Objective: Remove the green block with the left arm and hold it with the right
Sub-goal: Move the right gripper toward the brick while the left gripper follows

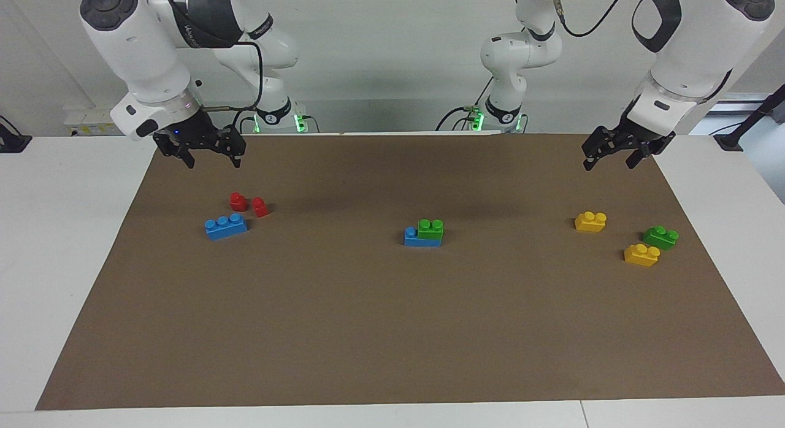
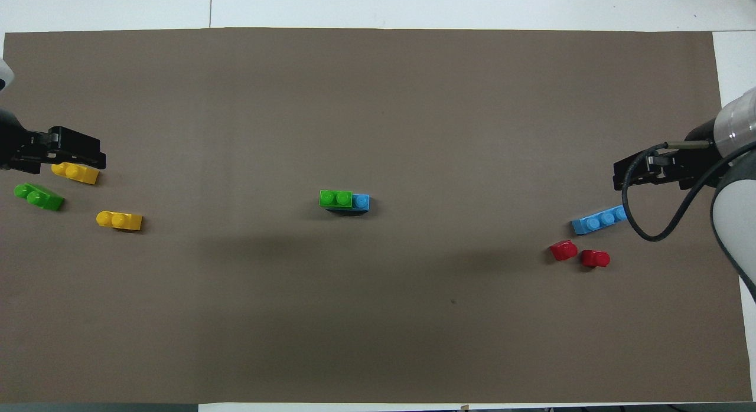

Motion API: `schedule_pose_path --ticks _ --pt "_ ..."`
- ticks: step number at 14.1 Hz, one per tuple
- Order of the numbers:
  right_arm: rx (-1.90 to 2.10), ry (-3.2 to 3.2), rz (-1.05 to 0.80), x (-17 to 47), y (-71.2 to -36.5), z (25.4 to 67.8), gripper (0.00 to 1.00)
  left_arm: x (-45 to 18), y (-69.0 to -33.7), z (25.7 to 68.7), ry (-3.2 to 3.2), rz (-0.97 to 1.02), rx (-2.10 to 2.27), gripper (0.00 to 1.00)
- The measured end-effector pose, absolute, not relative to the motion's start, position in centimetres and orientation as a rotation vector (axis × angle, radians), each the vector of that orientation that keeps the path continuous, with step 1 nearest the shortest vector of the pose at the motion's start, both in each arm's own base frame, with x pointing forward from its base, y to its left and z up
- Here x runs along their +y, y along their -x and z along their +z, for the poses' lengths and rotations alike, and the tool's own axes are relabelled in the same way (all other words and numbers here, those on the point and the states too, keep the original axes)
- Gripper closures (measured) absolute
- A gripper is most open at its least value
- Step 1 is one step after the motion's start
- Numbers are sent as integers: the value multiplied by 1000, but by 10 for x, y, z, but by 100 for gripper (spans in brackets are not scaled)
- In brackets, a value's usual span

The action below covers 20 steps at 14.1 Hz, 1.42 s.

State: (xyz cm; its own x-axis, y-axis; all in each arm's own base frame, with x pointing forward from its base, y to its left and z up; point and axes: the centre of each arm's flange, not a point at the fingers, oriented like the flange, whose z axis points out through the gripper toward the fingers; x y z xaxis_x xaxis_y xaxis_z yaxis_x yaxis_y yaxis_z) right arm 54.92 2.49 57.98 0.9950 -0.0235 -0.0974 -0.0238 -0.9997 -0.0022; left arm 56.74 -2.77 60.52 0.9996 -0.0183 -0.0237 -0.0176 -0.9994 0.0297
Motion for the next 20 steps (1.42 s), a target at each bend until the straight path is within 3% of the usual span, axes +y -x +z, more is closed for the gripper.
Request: schedule_pose_path --ticks 9,11,12,15,20 --pt "98 3134 75 27 -554 583 0 -28 -568 605 -3112 -35 -30 0" --pt "341 3116 34 33 -558 578 0 -29 -568 605 -3112 -34 -32 0" --pt "494 3093 26 44 -558 574 8 -29 -568 605 -3112 -34 -33 0" --pt "924 2968 3 96 -562 556 10 -29 -568 605 -3112 -34 -33 0" --pt "1488 2531 179 164 -577 514 8 -30 -567 603 -3112 -43 39 0"
